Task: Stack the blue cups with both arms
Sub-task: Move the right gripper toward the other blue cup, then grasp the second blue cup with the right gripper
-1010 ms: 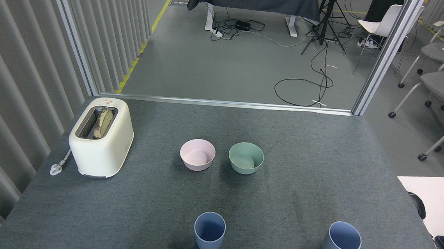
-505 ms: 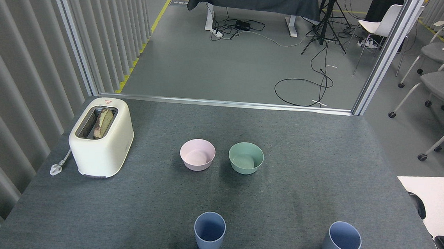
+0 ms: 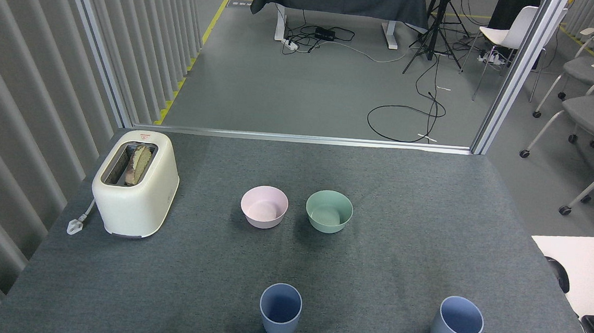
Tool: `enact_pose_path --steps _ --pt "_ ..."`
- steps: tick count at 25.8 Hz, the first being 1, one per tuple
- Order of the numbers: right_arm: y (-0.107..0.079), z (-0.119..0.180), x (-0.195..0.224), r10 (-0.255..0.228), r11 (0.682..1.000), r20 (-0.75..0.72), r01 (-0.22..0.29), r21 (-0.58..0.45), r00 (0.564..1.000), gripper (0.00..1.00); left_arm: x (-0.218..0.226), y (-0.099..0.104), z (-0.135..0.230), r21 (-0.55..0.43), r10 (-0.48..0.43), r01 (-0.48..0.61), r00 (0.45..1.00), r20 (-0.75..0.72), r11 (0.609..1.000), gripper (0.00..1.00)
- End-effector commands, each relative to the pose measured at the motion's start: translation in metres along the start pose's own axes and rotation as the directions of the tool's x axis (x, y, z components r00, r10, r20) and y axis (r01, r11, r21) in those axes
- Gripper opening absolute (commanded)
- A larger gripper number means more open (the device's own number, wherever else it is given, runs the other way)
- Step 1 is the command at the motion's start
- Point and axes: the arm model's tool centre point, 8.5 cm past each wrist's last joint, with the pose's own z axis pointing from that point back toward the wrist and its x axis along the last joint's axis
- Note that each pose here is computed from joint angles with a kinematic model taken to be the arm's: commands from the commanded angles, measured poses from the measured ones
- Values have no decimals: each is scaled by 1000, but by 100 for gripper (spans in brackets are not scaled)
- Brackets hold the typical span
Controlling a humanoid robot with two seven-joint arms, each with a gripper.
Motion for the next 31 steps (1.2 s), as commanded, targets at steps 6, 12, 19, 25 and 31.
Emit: enact_pose_path --steps 6,12,19,25,31 --pt "0 -17 0 -1 1000 5 1 -5 1000 100 -4 -1 0 -8 18 -18 1000 -21 1000 100" --pt "-1 -24 1 -7 1000 6 7 -7 1000 100 -5 -1 0 -8 14 -14 1000 -28 1000 100" --pt "-5 -36 -2 3 1000 11 -3 -17 1000 100 -5 -1 0 -8 14 -14 1000 -28 1000 100" --pt "-12 -54 -4 13 999 18 -13 -30 1000 100 -5 -1 0 -8 14 -14 1000 -28 1000 100" --pt "-13 -62 1 9 999 42 -7 -32 999 99 -4 -1 1 -10 15 -15 999 -30 1000 100"
